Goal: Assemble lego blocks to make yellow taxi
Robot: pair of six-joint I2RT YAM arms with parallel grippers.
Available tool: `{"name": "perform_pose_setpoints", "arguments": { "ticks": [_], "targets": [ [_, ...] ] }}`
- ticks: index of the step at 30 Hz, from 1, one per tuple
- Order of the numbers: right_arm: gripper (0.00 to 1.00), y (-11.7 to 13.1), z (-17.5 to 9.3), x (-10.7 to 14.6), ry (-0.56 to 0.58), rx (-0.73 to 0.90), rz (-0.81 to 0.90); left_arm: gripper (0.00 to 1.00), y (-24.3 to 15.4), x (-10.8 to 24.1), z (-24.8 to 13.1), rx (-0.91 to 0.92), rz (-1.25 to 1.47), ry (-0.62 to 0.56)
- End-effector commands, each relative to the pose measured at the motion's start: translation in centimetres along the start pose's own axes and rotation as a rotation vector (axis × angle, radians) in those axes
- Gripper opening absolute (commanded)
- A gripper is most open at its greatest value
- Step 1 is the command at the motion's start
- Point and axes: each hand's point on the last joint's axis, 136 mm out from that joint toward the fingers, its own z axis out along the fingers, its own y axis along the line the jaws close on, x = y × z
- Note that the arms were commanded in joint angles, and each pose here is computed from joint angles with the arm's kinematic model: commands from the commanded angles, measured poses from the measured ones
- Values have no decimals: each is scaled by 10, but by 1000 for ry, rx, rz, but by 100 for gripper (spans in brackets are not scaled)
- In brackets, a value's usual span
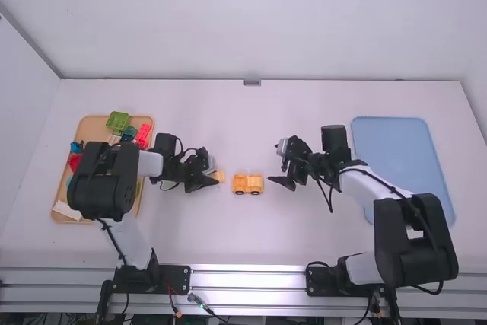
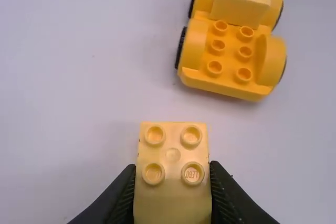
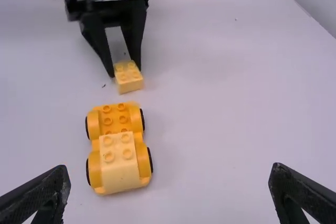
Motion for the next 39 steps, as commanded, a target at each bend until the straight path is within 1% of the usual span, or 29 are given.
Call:
{"name": "perform_pose_setpoints", "arguments": {
  "ticks": [1,4,7,8,12,13,14,15,18,25,29,32,37,39],
  "targets": [
    [99,14,9,11,28,-24,-48,2,11,-18,-10,-47,-31,-9],
    [99,20,18,13,11,-30,-67,2,13,-23,-15,-83,-49,16],
    [99,20,29,18,-7,-40,-26,2,8,-33,-17,-96,-24,23],
    [99,20,29,18,-7,-40,-26,2,8,-33,-17,-96,-24,23],
    [99,29,45,26,-42,-120,-33,2,-9,-47,-17,-75,53,7],
    [99,30,48,29,-44,-132,-39,2,-16,-50,-16,-55,91,-6],
    [99,31,51,33,-49,-147,-38,2,-27,-57,-14,-16,143,-43],
    [99,31,52,34,-51,-152,-39,2,-28,-58,-14,-11,149,-48],
    [99,36,57,37,-76,-184,-49,2,-45,-67,-11,58,208,-114],
    [99,31,73,53,-93,-169,12,3,-50,-73,-3,75,238,-117],
    [99,35,84,53,-104,-181,12,6,-54,-76,1,85,256,-118],
    [99,38,91,53,-101,-195,8,7,-52,-74,4,74,269,-94],
    [100,39,92,54,-92,-193,3,10,-48,-77,6,55,267,-89],
    [97,39,93,54,-93,-194,2,10,-45,-78,5,44,262,-96]
  ]
}}
